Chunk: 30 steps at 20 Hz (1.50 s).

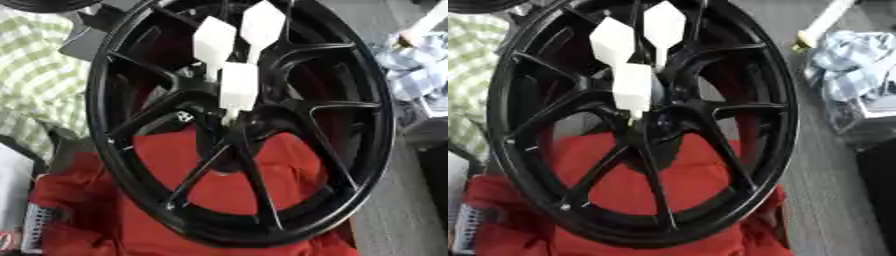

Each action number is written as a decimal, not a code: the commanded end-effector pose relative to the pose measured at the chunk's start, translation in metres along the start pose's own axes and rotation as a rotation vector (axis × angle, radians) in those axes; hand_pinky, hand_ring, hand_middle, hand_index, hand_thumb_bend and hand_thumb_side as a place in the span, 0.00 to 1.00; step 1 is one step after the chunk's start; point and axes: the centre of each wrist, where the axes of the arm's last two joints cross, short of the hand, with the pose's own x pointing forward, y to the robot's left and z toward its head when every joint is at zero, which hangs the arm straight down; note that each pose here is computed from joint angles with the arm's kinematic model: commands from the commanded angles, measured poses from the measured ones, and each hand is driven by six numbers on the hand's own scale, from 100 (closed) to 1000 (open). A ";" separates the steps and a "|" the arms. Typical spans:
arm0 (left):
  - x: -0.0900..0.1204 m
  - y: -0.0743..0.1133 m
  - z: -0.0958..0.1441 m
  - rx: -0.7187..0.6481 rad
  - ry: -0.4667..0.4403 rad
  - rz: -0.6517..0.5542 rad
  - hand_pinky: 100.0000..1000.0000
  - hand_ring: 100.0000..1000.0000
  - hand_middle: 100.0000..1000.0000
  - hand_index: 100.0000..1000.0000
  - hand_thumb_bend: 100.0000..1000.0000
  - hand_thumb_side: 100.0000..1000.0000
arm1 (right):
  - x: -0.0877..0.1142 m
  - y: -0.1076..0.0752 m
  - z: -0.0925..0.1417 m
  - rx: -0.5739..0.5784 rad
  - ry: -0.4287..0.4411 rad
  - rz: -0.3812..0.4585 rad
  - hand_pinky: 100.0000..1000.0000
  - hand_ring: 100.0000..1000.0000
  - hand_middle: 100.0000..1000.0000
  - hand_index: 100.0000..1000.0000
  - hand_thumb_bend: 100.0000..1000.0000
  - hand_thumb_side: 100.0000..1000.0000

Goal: Pull the pin out of the wheel hub.

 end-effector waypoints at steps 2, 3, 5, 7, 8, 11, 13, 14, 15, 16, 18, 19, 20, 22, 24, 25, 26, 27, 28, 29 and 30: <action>0.009 0.000 -0.005 0.001 -0.048 -0.002 0.59 0.64 0.55 0.72 0.00 0.73 | -0.001 -0.007 0.021 -0.161 0.028 0.020 0.96 0.76 0.51 0.47 0.00 0.41; 0.010 -0.001 -0.005 -0.001 -0.050 0.003 0.59 0.64 0.55 0.72 0.00 0.73 | -0.005 -0.007 0.028 -0.200 0.054 0.016 0.96 0.76 0.51 0.47 0.00 0.41; 0.010 -0.002 -0.005 -0.002 -0.054 0.010 0.59 0.64 0.55 0.72 0.00 0.72 | -0.014 -0.006 0.043 -0.281 0.110 0.009 0.96 0.77 0.52 0.47 0.00 0.39; 0.009 -0.003 -0.005 0.001 -0.054 0.016 0.59 0.64 0.55 0.72 0.00 0.72 | -0.027 -0.004 0.057 -0.350 0.166 0.003 0.96 0.81 0.58 0.53 0.00 0.36; 0.009 -0.003 -0.005 0.003 -0.053 0.019 0.60 0.64 0.55 0.72 0.00 0.72 | -0.034 -0.001 0.064 -0.377 0.191 0.001 0.96 0.84 0.65 0.60 0.00 0.33; 0.009 -0.004 -0.005 0.002 -0.050 0.031 0.60 0.64 0.55 0.72 0.00 0.73 | -0.057 0.017 0.081 -0.425 0.290 -0.016 1.00 0.97 0.96 0.89 0.00 0.13; 0.009 -0.006 -0.006 -0.008 -0.050 0.039 0.60 0.65 0.55 0.72 0.00 0.72 | -0.071 0.033 0.093 -0.445 0.362 -0.029 1.00 1.00 1.00 0.96 0.00 0.11; 0.010 -0.007 -0.007 -0.014 -0.052 0.042 0.60 0.65 0.55 0.72 0.00 0.72 | -0.078 0.040 0.100 -0.457 0.392 -0.033 1.00 1.00 1.00 0.96 0.00 0.11; 0.010 -0.007 -0.007 -0.020 -0.052 0.045 0.60 0.65 0.55 0.72 0.00 0.72 | -0.084 0.047 0.106 -0.471 0.419 -0.035 1.00 1.00 1.00 0.96 0.00 0.11; 0.010 -0.008 -0.007 -0.025 -0.051 0.046 0.60 0.65 0.55 0.72 0.00 0.72 | -0.090 0.054 0.114 -0.487 0.443 -0.036 1.00 1.00 1.00 0.96 0.00 0.12; 0.010 -0.007 -0.006 -0.031 -0.047 0.046 0.60 0.65 0.55 0.72 0.00 0.72 | -0.100 0.069 0.127 -0.516 0.487 -0.039 1.00 1.00 1.00 0.96 0.00 0.13; 0.009 -0.007 -0.006 -0.033 -0.044 0.045 0.60 0.65 0.55 0.72 0.00 0.72 | -0.104 0.078 0.130 -0.524 0.504 -0.046 1.00 1.00 0.97 0.93 0.00 0.15; 0.010 -0.007 -0.006 -0.035 -0.043 0.044 0.60 0.65 0.55 0.72 0.00 0.72 | -0.107 0.086 0.132 -0.529 0.518 -0.056 1.00 1.00 0.97 0.93 0.00 0.15; 0.010 -0.008 -0.007 -0.043 -0.043 0.043 0.60 0.65 0.55 0.72 0.00 0.72 | -0.111 0.100 0.135 -0.552 0.534 -0.070 1.00 1.00 0.96 0.93 0.00 0.14; 0.011 -0.008 -0.008 -0.054 -0.045 0.042 0.60 0.65 0.55 0.72 0.00 0.72 | -0.114 0.113 0.136 -0.571 0.532 -0.084 1.00 1.00 0.96 0.93 0.00 0.12; 0.011 -0.008 -0.009 -0.059 -0.046 0.041 0.60 0.65 0.55 0.72 0.00 0.72 | -0.115 0.119 0.135 -0.579 0.523 -0.093 1.00 1.00 0.95 0.93 0.00 0.11; 0.012 -0.009 -0.009 -0.063 -0.047 0.042 0.60 0.65 0.55 0.72 0.00 0.72 | -0.115 0.126 0.133 -0.585 0.507 -0.100 1.00 1.00 0.94 0.92 0.00 0.12; 0.012 -0.009 -0.010 -0.066 -0.048 0.041 0.60 0.65 0.55 0.72 0.00 0.72 | -0.115 0.129 0.130 -0.589 0.487 -0.096 1.00 0.99 0.93 0.91 0.00 0.30; 0.013 -0.009 -0.010 -0.070 -0.049 0.041 0.60 0.65 0.55 0.72 0.00 0.72 | -0.114 0.132 0.125 -0.590 0.461 -0.086 1.00 0.97 0.92 0.90 0.00 0.34; 0.013 -0.010 -0.011 -0.073 -0.051 0.042 0.60 0.65 0.55 0.71 0.00 0.72 | -0.112 0.135 0.120 -0.586 0.434 -0.075 1.00 0.94 0.92 0.88 0.00 0.39; 0.014 -0.011 -0.011 -0.078 -0.053 0.044 0.60 0.65 0.55 0.71 0.00 0.72 | -0.110 0.137 0.113 -0.575 0.400 -0.064 1.00 0.94 0.92 0.87 0.00 0.40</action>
